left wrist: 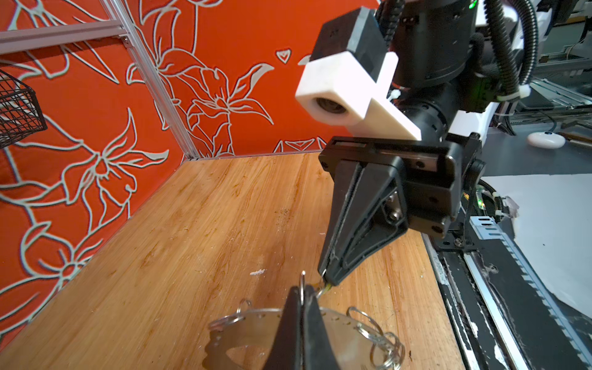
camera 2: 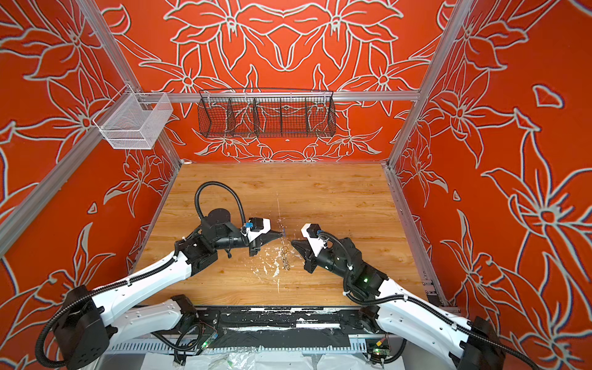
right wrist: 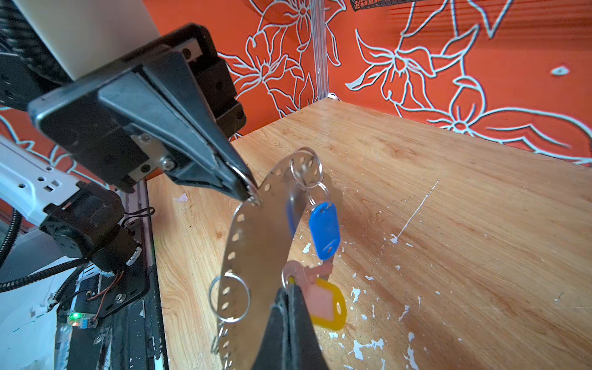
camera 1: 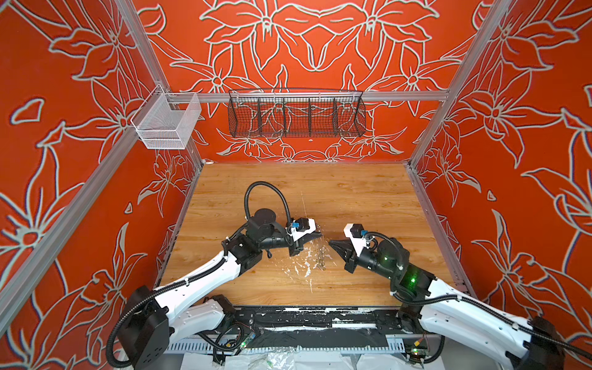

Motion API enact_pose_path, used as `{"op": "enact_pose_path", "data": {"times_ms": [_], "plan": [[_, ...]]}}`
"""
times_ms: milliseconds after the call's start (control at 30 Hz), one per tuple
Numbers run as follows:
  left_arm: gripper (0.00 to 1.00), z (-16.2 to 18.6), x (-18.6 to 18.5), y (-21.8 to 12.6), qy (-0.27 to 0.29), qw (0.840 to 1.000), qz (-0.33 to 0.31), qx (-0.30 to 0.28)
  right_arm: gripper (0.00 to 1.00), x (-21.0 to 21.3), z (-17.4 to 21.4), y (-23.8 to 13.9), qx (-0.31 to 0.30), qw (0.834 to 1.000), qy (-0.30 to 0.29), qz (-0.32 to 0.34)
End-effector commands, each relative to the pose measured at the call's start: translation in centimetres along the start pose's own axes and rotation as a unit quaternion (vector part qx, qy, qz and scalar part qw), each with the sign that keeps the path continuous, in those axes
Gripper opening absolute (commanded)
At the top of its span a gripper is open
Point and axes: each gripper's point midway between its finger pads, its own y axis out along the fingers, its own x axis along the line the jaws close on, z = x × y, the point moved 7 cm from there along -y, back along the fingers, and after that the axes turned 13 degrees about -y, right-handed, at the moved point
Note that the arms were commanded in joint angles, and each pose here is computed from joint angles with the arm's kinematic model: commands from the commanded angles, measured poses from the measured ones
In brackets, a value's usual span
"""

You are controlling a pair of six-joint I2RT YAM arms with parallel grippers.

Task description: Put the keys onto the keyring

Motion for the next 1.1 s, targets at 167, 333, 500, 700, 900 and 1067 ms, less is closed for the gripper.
{"op": "enact_pose_path", "data": {"times_ms": [167, 333, 500, 700, 900, 1067], "plan": [[0.00, -1.0, -0.9, 0.7, 0.055, 0.998, 0.019, -0.013, 0.00, 0.0, -0.1, -0.1, -0.015, 0.999, -0.042, 0.006], [0.00, -0.7, -1.3, 0.8, 0.073, 0.997, 0.014, -0.011, 0.00, 1.1, -0.5, -0.8, -0.045, 0.996, -0.065, -0.040], [0.00, -0.5, -1.4, 0.9, 0.088, 0.996, 0.005, -0.008, 0.00, 1.2, -0.4, -1.0, -0.047, 0.995, -0.071, -0.044], [0.00, -0.3, -1.8, 0.8, 0.102, 0.995, 0.008, -0.009, 0.00, 1.1, -0.4, -1.1, -0.050, 0.996, -0.067, -0.036], [0.00, 0.0, -2.2, 0.7, 0.113, 0.993, 0.014, -0.009, 0.00, 1.2, -0.8, -1.1, -0.058, 0.996, -0.046, -0.043], [0.00, 0.2, -2.2, 0.9, 0.120, 0.993, 0.013, -0.005, 0.00, 1.3, -1.1, -1.0, -0.064, 0.996, -0.030, -0.048]]}}
